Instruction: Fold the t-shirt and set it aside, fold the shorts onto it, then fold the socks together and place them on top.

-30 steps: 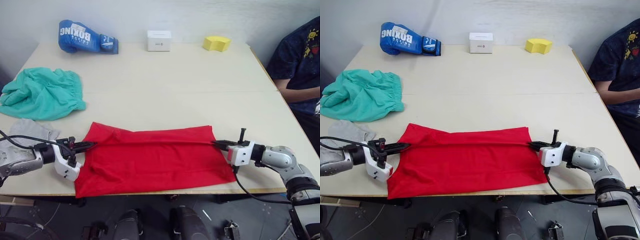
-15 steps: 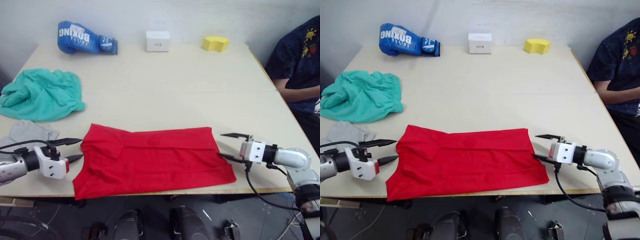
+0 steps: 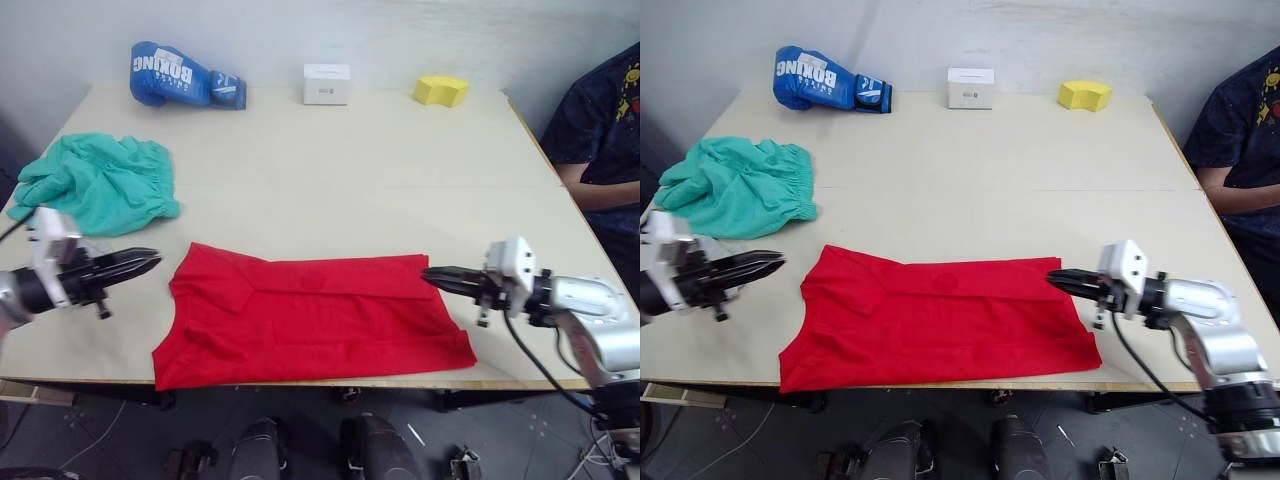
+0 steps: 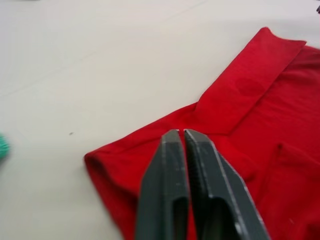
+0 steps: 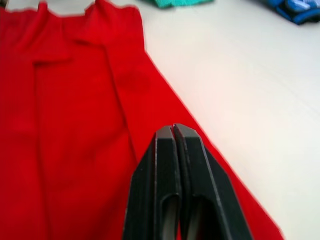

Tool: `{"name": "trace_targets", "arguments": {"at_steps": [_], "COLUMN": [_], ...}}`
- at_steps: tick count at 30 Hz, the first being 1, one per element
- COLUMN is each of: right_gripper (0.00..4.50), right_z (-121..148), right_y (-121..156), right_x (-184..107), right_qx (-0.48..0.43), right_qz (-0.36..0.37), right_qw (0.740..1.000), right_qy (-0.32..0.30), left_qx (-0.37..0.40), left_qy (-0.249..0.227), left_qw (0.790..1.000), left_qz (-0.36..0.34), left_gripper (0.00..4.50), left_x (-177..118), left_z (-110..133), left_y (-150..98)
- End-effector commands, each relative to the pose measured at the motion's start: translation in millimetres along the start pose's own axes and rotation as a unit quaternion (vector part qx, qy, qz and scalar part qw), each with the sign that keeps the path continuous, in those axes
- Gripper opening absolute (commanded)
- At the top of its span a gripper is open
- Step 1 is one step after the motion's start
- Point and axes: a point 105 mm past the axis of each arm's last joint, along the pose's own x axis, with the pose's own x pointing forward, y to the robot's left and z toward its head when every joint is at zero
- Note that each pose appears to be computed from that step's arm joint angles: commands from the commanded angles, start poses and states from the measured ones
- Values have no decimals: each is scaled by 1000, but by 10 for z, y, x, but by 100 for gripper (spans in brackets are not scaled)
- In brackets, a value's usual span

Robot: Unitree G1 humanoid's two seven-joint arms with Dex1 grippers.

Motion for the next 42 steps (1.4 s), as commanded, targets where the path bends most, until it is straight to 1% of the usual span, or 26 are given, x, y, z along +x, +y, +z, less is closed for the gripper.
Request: {"name": "trace_targets", "arguments": {"at_steps": [1, 3, 5, 7, 8, 10, 11, 13, 16, 19, 20, 22, 26, 28, 30, 31, 32, 33, 35, 36, 39, 40, 42], "right_gripper": [0, 0, 0, 0, 0, 0, 0, 0, 0, 0, 0, 0, 0, 0, 0, 17, 36, 59, 122, 161, 262, 302, 372], "right_z": [74, 37, -53, -164, -196, -381, -482, -565, -744, -875, -904, -897, -747, -650, -545, -484, -432, -400, -349, -340, -342, -358, -392], "right_y": [21, 20, 39, 23, 9, -78, -112, -168, -348, -484, -520, -584, -698, -743, -760, -758, -716, -678, -632, -622, -627, -650, -760], "right_x": [353, 686, 977, 1064, 1069, 1014, 946, 828, 409, -35, -168, -400, -738, -833, -874, -874, -844, -819, -774, -762, -690, -649, -537], "right_qx": [-23, -15, -22, -28, -29, -33, -31, -28, -22, -17, -20, -19, 10, 15, 33, 48, 70, 81, 99, 109, 133, 132, 126], "right_qz": [-36, -68, -92, -118, -129, -159, -167, -178, -219, -249, -257, -271, -305, -310, -299, -285, -249, -216, -151, -128, -63, -46, -36], "right_qw": [999, 997, 995, 992, 991, 985, 982, 980, 968, 957, 954, 951, 947, 947, 952, 956, 965, 972, 980, 981, 980, 978, 977], "right_qy": [-12, -20, -1, 22, 28, 60, 79, 88, 121, 146, 154, 150, 100, 80, 57, 44, 40, 49, 78, 92, 135, 152, 168], "left_qx": [35, 30, 37, 27, 20, 12, 14, 13, -4, -5, -5, -6, -6, -7, 2, 9, 15, 23, 51, 62, 73, 71, 76], "left_qy": [-2, -4, 20, 15, 10, 20, 34, 52, 78, 90, 92, 94, 60, 18, -5, -12, -20, -26, -27, -27, -22, -20, -27], "left_qw": [999, 999, 995, 989, 987, 980, 976, 972, 965, 964, 965, 967, 976, 983, 989, 992, 995, 997, 998, 998, 995, 993, 991], "left_qz": [16, 40, 93, 144, 158, 197, 213, 229, 250, 249, 247, 237, 211, 181, 150, 129, 96, 67, 16, 0, -68, -90, -107], "left_gripper": [3, 3, 3, 3, 3, 3, 3, 3, 3, 3, 3, 3, 3, 3, 41, 62, 92, 123, 184, 219, 315, 348, 409], "left_x": [274, 521, 728, 812, 825, 791, 750, 689, 506, 385, 354, 286, 140, 76, 20, 3, -7, -18, -41, -44, -22, -13, 28], "left_z": [53, -19, -183, -215, -214, -304, -381, -478, -651, -735, -755, -794, -739, -578, -439, -360, -266, -172, -3, 47, 89, 87, 107], "left_y": [-20, -29, 32, 108, 128, 190, 212, 230, 288, 303, 300, 281, 237, 181, 122, 71, -12, -90, -242, -298, -556, -644, -743]}}
